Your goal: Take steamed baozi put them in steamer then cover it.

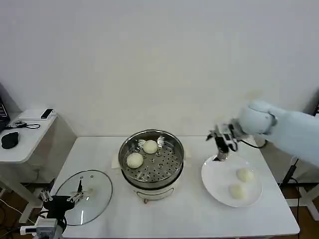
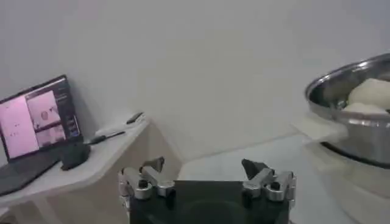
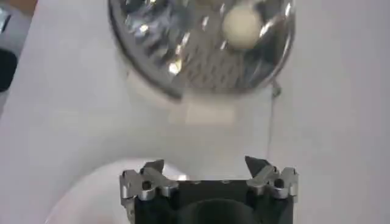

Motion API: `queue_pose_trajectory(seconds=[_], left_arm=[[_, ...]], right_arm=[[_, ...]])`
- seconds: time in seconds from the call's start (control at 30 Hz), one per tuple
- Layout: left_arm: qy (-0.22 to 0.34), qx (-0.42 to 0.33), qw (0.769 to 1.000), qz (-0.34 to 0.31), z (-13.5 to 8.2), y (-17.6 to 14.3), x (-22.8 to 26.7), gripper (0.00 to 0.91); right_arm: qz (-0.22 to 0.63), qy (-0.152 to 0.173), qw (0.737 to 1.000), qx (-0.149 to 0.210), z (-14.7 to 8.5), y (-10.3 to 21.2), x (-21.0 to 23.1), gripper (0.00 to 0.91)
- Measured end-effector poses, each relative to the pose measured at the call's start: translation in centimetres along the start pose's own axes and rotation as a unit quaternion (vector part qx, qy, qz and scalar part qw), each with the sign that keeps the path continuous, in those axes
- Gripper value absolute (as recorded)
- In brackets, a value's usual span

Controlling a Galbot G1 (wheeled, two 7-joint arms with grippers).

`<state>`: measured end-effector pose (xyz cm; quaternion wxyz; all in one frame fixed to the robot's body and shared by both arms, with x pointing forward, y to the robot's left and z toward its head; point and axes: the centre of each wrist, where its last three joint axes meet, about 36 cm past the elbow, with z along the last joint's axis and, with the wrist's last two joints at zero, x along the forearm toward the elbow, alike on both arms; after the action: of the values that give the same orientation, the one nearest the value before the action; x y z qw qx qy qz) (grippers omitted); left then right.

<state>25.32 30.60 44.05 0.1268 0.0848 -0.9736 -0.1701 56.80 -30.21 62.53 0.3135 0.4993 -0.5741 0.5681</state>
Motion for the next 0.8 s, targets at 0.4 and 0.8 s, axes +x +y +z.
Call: queue_pose_trajectory(seconds=[0.4,0.8], left_arm=[[0.012,-0.005,1.000,-0.001,0.8,0.2,-0.1,0.907],[0.019,-0.005,1.000,-0.005,1.2,0.3,0.1,0.907]], right_arm=[[-0.055,0.033,0.998,-0.014,7.6,7.3,-4.5,0.907],[-0.087,0.053,0.995,-0.005,10.1,9.9,-8.5,0.907]])
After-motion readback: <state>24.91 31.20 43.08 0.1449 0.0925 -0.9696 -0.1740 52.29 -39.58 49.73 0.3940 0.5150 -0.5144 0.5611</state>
